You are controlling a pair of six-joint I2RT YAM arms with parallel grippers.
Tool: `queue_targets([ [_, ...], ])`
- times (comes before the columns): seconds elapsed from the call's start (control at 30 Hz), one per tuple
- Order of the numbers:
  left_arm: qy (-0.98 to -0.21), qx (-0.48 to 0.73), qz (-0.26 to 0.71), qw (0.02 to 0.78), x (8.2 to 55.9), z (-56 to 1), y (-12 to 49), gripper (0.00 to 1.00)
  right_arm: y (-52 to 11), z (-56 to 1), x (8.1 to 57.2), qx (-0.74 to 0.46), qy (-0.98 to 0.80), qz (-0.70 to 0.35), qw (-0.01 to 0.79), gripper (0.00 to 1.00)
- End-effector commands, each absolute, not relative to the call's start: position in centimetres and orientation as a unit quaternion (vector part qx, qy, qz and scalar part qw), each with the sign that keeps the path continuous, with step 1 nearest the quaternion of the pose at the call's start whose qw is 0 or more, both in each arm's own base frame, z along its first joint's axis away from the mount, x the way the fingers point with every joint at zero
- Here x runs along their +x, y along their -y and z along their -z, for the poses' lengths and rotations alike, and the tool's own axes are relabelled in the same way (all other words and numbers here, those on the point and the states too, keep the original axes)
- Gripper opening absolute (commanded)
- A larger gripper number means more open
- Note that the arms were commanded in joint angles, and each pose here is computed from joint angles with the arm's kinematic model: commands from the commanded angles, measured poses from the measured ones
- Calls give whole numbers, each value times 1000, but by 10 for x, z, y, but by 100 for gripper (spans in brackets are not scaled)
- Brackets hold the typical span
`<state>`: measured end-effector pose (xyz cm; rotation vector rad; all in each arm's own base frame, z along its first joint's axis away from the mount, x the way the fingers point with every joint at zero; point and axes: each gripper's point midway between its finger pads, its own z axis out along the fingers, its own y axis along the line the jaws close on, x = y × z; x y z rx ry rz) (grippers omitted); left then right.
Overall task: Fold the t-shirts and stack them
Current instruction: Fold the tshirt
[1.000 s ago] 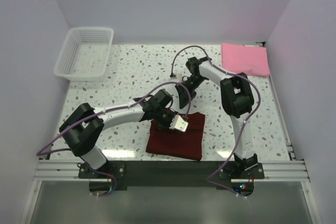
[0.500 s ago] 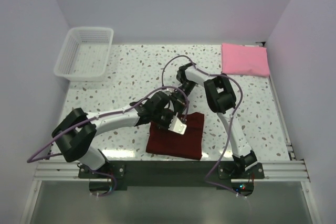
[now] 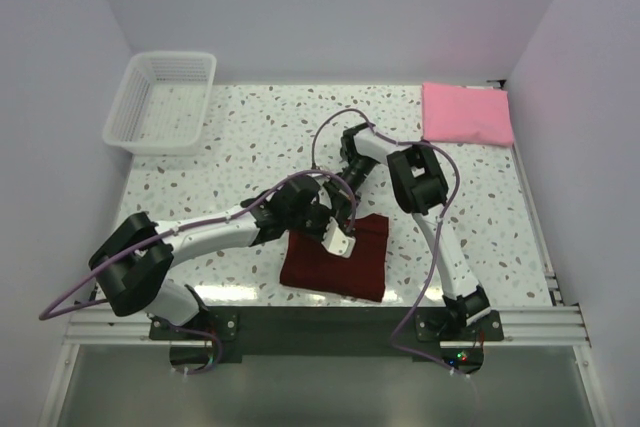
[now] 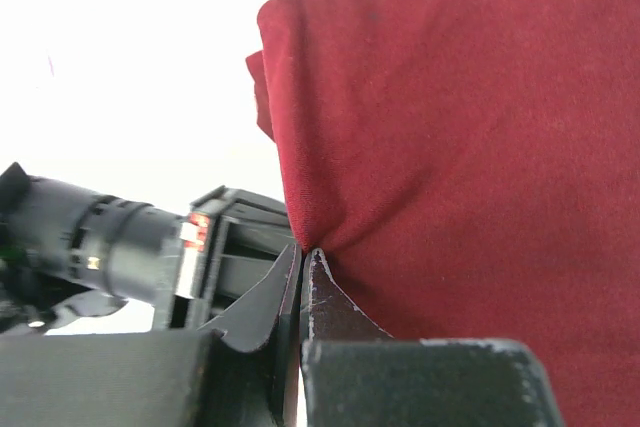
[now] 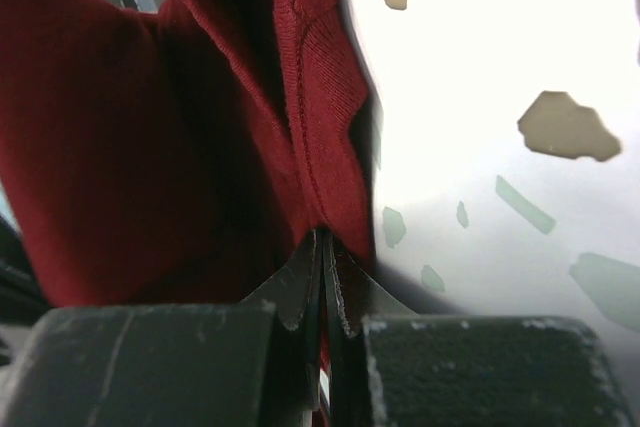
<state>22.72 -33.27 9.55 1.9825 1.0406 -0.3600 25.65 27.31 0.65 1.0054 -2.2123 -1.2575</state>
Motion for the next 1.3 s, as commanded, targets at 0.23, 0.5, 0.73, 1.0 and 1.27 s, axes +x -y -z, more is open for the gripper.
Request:
queue_targets([
  [0.23,-385,768,90,503,276,-129,348,0,-243,31,239,407,782,400,250,0],
  [0.5,-384,761,66,518,290,-123,347,0,-244,30,239,405,782,403,250,0],
  [0.73,-372,754,61,538,291,-128,346,0,-243,30,239,407,781,403,251,0],
  [1.0,-386,765,37,514,298,-98,339,2,-243,27,240,408,781,401,249,1],
  [1.27,-461,735,90,490,297,-136,326,43,-234,2,280,438,816,332,178,26],
])
